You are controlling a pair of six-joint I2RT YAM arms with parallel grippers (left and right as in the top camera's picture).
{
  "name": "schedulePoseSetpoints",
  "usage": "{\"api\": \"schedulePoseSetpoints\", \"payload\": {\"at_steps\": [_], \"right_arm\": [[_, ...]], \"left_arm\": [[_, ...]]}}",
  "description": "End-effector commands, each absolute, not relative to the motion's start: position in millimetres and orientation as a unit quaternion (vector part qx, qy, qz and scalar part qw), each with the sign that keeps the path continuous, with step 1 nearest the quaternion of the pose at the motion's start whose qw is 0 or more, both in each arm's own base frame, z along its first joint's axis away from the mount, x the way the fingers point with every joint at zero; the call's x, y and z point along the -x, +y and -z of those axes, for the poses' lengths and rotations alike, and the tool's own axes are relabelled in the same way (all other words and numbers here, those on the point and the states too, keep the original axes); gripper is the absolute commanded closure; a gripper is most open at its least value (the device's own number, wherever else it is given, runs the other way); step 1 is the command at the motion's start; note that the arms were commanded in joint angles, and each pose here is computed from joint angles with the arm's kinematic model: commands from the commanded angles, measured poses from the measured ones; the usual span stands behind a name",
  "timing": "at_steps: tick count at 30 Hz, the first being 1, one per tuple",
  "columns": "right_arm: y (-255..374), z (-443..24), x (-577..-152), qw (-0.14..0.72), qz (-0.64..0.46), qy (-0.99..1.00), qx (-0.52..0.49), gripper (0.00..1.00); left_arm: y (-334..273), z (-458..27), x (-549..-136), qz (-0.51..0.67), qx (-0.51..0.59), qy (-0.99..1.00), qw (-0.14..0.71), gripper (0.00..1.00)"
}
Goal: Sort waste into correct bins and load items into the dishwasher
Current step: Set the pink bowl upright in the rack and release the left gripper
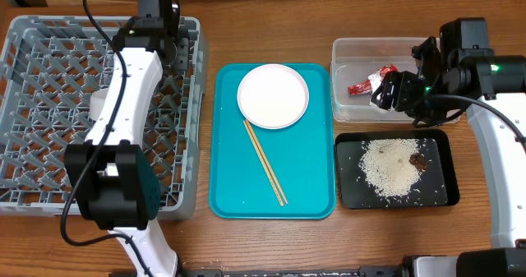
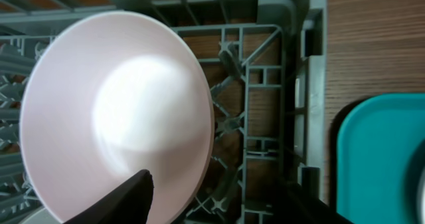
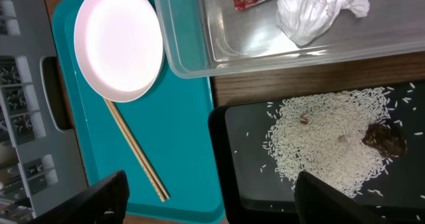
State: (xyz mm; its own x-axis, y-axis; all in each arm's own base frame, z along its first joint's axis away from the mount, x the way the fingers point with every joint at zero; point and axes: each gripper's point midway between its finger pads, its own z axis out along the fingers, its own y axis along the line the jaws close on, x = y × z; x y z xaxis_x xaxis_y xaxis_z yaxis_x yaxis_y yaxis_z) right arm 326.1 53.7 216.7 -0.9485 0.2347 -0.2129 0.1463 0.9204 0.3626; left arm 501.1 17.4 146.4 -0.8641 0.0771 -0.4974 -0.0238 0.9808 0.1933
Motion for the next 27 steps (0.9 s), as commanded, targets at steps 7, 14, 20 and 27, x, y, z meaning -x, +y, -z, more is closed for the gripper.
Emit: {"api": "schedulePoseSetpoints", "payload": {"at_steps": [7, 14, 20, 27], "right_arm": [[51.5, -220.0, -326.4, 0.134, -0.169, 0.972, -0.096, 0.19], [51.5, -219.5, -324.6, 0.130, -0.169, 0.972, -0.097, 0.19], [51.5, -219.5, -324.3, 0.130, -0.169, 0.972, -0.097, 0.19], [51.5, -219.4, -324.2, 0.129, -0.169, 0.972, -0.097, 0.19]], "left_arm": [[25.3, -120.3, -502.0, -0.118, -0.001, 0.965, 0.233, 0.73], [25.3, -126.8, -502.7, -0.116, 0.006, 0.964, 0.241, 0.96], [24.6, -165.1, -503.6, -0.106, 0.034, 0.952, 0.285, 0.96], [-25.3, -224.5, -494.8, 0.042, -0.048, 0.936, 0.347, 0.96]]}}
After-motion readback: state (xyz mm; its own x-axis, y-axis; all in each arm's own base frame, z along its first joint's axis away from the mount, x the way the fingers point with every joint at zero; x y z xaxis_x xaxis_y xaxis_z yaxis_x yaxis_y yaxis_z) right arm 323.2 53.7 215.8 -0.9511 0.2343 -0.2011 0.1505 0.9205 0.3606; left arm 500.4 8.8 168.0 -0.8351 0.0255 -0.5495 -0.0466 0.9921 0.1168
